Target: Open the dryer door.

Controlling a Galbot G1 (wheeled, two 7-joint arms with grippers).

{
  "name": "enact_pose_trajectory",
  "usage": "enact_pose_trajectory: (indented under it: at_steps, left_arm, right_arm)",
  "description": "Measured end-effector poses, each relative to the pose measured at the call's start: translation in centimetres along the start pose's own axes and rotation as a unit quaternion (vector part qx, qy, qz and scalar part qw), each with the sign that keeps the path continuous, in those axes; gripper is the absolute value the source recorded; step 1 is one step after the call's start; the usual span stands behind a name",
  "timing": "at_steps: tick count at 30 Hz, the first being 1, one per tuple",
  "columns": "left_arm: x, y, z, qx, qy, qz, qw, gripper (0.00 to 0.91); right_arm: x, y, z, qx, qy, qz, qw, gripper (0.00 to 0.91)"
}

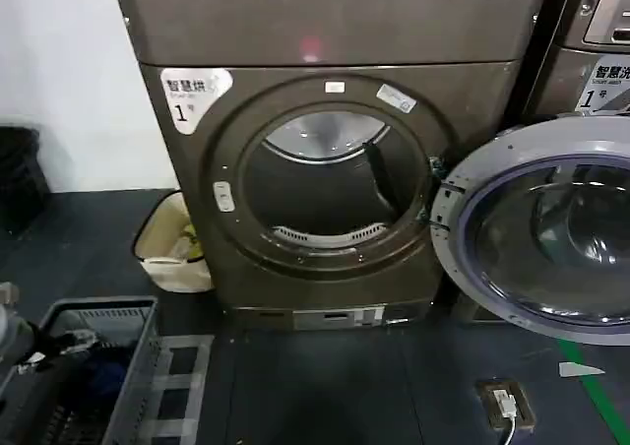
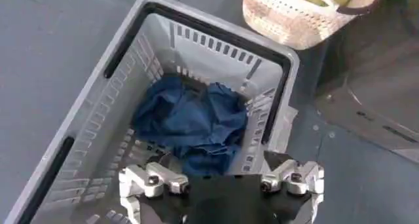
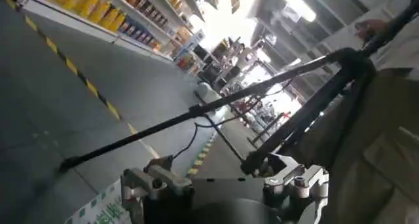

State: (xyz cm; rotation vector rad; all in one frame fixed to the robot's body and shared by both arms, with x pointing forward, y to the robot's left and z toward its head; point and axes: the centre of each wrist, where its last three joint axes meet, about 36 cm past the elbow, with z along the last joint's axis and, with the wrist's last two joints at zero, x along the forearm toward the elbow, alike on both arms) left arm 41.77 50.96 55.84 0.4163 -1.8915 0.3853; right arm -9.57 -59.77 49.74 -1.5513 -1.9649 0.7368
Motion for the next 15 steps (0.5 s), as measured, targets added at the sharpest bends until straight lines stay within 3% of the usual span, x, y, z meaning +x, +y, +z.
enact_pose_trajectory:
  at_steps: [15]
  left_arm:
    - [0.40,0.10,-0.08,0.001,-0.012,0.000,1.000,0.907]
  right_arm:
    - [-0.13,0.46,0.08,-0.010,-0.003,-0.003,1.000,0.907]
